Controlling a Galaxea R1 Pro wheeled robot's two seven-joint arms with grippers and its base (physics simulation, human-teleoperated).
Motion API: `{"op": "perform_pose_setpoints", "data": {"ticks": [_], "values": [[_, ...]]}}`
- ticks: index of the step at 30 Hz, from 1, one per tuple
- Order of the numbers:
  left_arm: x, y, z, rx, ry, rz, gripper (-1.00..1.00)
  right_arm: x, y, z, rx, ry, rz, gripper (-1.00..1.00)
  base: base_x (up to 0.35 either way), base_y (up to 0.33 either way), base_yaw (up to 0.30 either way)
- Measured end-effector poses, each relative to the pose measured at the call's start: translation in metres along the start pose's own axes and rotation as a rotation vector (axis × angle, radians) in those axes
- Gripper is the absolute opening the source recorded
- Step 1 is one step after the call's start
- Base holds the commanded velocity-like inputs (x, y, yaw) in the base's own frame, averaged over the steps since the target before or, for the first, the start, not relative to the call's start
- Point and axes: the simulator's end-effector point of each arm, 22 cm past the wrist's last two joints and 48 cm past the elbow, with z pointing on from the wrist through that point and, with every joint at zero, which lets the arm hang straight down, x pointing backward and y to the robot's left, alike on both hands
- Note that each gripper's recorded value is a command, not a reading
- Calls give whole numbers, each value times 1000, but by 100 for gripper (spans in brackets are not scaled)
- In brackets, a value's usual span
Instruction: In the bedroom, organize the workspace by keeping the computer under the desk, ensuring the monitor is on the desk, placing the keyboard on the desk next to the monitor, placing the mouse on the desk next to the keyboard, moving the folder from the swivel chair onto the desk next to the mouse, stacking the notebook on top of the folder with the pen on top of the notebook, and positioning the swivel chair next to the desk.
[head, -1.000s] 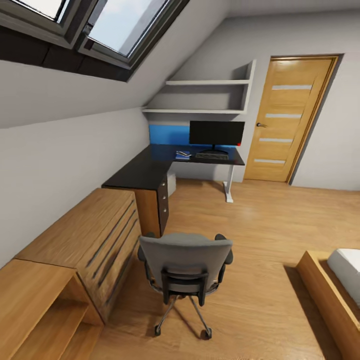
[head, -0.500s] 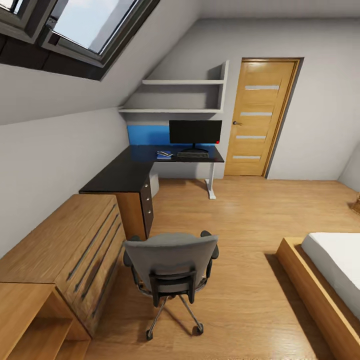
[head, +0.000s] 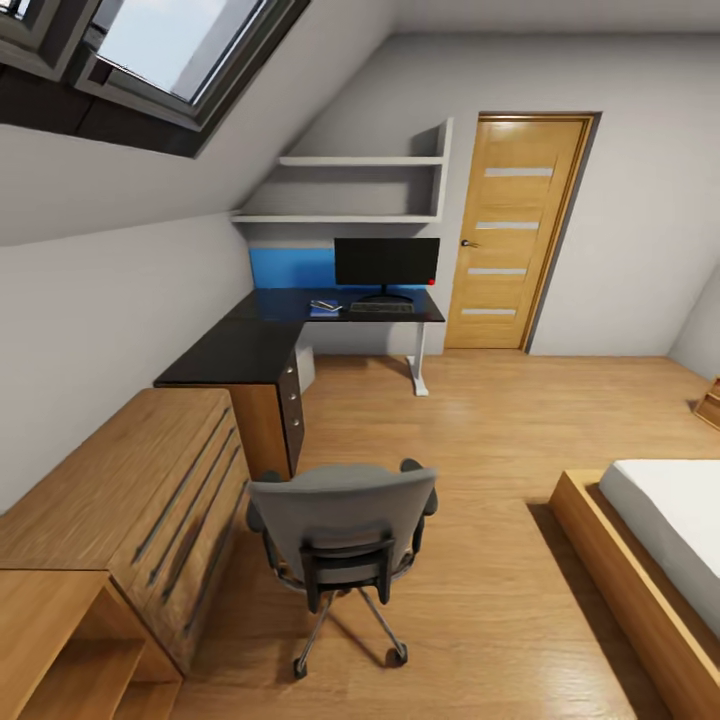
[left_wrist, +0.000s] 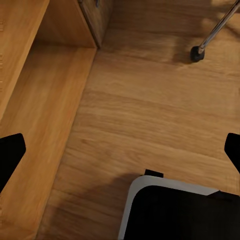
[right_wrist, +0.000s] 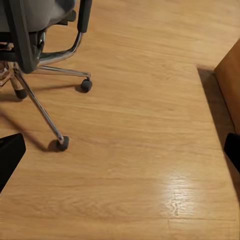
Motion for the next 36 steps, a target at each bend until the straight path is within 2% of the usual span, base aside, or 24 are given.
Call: {"op": "perform_pose_setpoints", "data": {"ticks": [16, 25, 30, 36], "values": [[0, 0, 0, -1, 0, -1, 100, 0, 0, 0, -3, -2, -2, 100, 0, 151, 0], [-2, 0, 0, -2, -9, -4, 100, 1, -2, 0, 0, 1, -5, 100, 0, 32, 0], [-1, -17, -2, 9, -8, -24, 100, 2, -3, 2, 3, 2, -5, 100, 0, 2, 0], [3, -23, 3, 11, -1, -31, 100, 6, -2, 6, 2, 1, -6, 100, 0, 0, 0]]}}
